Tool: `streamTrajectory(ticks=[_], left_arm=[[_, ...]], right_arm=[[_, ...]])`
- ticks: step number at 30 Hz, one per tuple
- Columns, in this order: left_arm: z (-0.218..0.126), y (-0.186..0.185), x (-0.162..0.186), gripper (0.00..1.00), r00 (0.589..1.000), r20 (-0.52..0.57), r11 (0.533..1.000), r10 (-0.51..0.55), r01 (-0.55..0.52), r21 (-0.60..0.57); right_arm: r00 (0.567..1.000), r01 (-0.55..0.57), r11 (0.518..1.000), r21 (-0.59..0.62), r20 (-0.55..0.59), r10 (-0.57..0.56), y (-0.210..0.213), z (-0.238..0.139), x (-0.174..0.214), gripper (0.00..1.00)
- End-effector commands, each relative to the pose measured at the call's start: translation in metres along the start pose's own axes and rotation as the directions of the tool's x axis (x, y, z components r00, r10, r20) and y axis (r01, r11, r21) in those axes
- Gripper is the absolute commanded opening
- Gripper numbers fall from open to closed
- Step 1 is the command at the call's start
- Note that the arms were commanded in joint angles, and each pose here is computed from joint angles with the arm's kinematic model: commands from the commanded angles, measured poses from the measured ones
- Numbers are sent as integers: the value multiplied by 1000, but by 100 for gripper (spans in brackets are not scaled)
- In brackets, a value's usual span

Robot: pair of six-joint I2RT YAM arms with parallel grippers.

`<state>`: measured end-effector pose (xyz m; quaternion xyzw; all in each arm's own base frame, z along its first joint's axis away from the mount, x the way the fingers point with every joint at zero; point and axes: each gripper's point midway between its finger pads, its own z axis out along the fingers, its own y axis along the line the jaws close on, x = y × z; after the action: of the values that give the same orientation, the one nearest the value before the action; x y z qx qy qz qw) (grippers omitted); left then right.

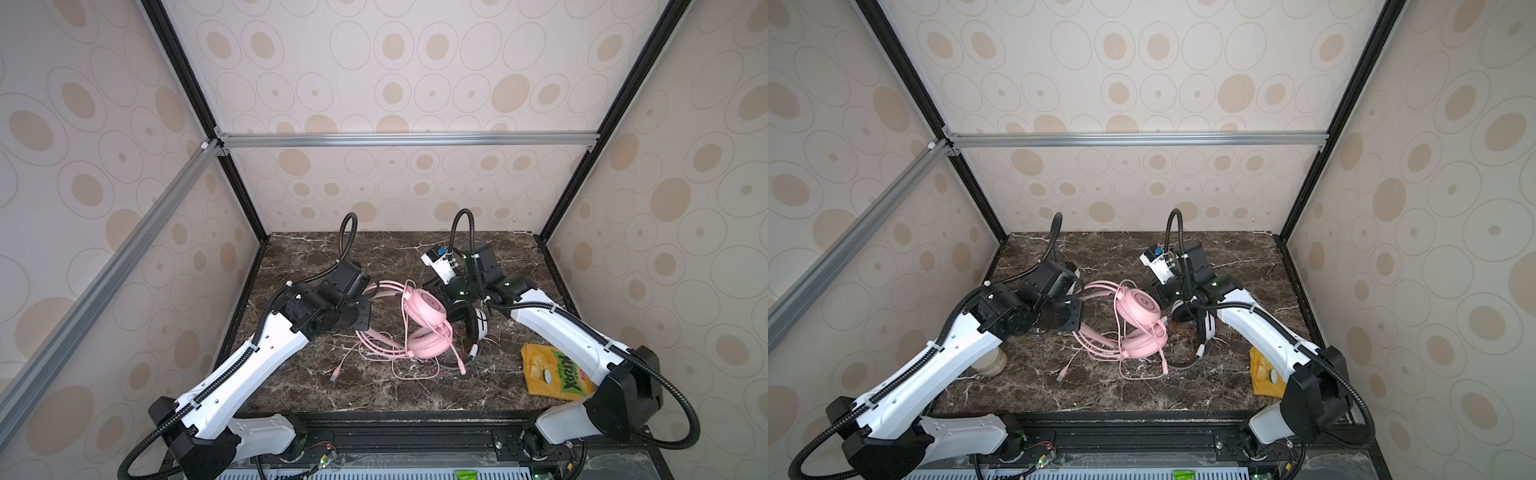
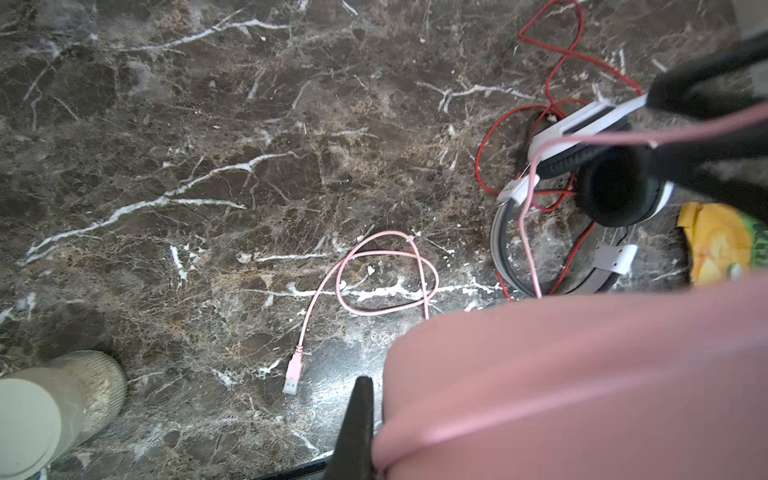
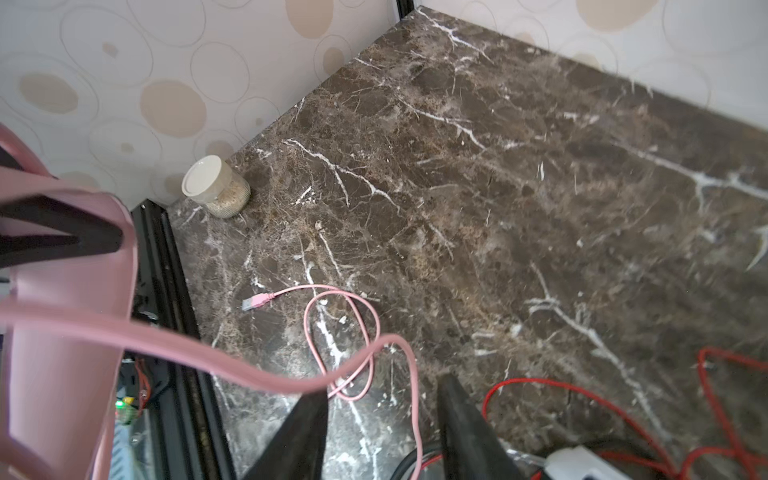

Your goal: Wrap the headphones

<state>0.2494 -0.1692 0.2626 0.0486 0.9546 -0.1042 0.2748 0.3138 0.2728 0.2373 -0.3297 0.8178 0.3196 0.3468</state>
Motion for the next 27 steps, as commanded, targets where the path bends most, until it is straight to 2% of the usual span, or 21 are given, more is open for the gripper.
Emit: streamTrajectory(ticks=[1, 6, 11, 19, 27], left_arm=[[-26, -7, -38, 0, 988, 106, 991, -116, 108, 77], [-41, 7, -61, 0, 972, 143, 979, -186, 171, 106], [-57, 25, -85, 0, 951, 207, 973, -229, 215, 89], [-66, 27, -108, 0, 940, 238, 969, -243, 223, 108], [-64, 25, -112, 0, 938, 237, 965, -253, 229, 127]], right_arm=[[997, -50, 998, -39, 50, 52, 11, -24, 6, 51], [992, -72, 997, 27, 108, 69, 13, -61, 30, 60], [983, -148, 988, 45, 116, 142, 16, -74, 58, 62], [950, -303, 953, -19, 78, 304, 15, -49, 85, 60], [951, -309, 951, 19, -2, 310, -6, -6, 84, 60]])
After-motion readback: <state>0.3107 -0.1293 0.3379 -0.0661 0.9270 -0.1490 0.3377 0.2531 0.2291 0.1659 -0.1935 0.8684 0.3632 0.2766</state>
